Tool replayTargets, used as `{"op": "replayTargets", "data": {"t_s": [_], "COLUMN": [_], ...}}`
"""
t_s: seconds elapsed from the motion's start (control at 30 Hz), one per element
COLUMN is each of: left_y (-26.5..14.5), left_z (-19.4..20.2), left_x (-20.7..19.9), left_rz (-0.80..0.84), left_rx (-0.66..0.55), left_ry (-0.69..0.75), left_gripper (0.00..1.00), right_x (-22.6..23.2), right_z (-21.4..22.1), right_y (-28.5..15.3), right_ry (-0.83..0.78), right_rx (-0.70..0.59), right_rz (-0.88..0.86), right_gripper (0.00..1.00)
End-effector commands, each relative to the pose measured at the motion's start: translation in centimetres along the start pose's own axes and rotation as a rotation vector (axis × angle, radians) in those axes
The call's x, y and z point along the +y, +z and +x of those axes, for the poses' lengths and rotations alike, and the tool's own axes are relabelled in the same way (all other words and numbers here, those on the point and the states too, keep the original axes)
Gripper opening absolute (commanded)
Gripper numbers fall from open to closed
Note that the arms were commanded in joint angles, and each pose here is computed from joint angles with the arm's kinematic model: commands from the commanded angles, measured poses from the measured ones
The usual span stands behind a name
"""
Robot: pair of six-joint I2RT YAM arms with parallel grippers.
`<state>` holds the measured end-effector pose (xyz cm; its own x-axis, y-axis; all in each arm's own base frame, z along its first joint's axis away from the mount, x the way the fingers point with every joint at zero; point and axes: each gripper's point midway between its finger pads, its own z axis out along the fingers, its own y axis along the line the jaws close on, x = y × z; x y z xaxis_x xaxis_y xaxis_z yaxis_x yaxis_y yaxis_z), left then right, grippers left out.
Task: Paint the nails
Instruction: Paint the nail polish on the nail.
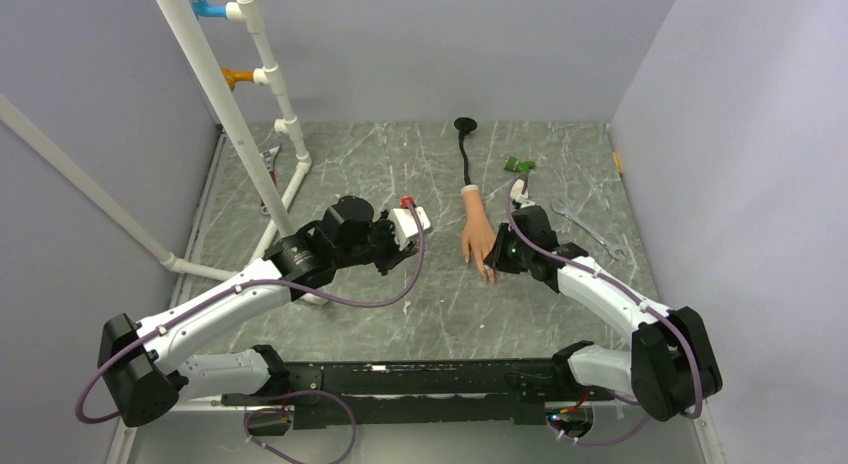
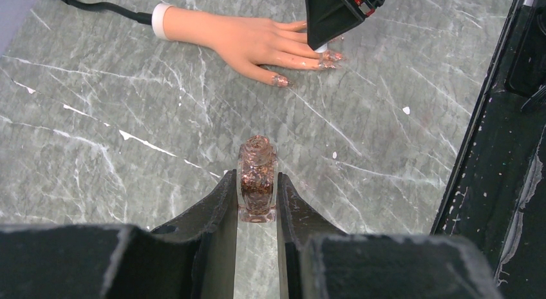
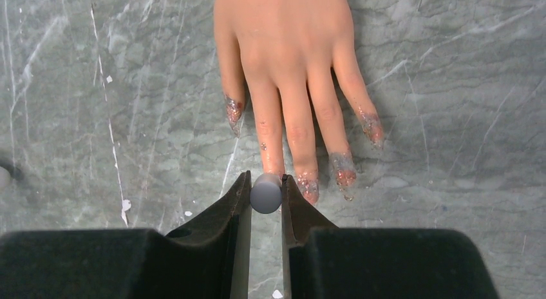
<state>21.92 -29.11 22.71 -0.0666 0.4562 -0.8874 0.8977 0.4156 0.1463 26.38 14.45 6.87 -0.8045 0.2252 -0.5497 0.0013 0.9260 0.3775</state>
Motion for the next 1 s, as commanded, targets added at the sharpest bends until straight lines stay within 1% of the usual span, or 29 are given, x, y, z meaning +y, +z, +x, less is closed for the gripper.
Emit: {"op": "replayTargets", "data": {"t_s": [0.0, 0.23, 0.97], "left_y": [-0.2, -0.2, -0.3], "left_z": [-2.2, -2.2, -2.2], "left_x": [0.6, 0.6, 0.6], "left_rz": [-0.02, -0.024, -0.025], "left_rx": [-0.052, -0.053, -0.053], "left_ry": [0.031, 0.031, 0.033], "left_gripper": [0.0, 0.0, 0.0], "right_x": [1.0, 0.2, -0.5], "right_z": [-3.0, -2.5, 0.6], "right_y": [-0.3, -0.4, -0.5], "right_ry": [-0.013, -0.009, 0.009], "right_rx": [-0.083, -0.082, -0.01], "right_rz": [-0.015, 0.011, -0.008], "right_gripper": [0.0, 0.0, 0.0]}}
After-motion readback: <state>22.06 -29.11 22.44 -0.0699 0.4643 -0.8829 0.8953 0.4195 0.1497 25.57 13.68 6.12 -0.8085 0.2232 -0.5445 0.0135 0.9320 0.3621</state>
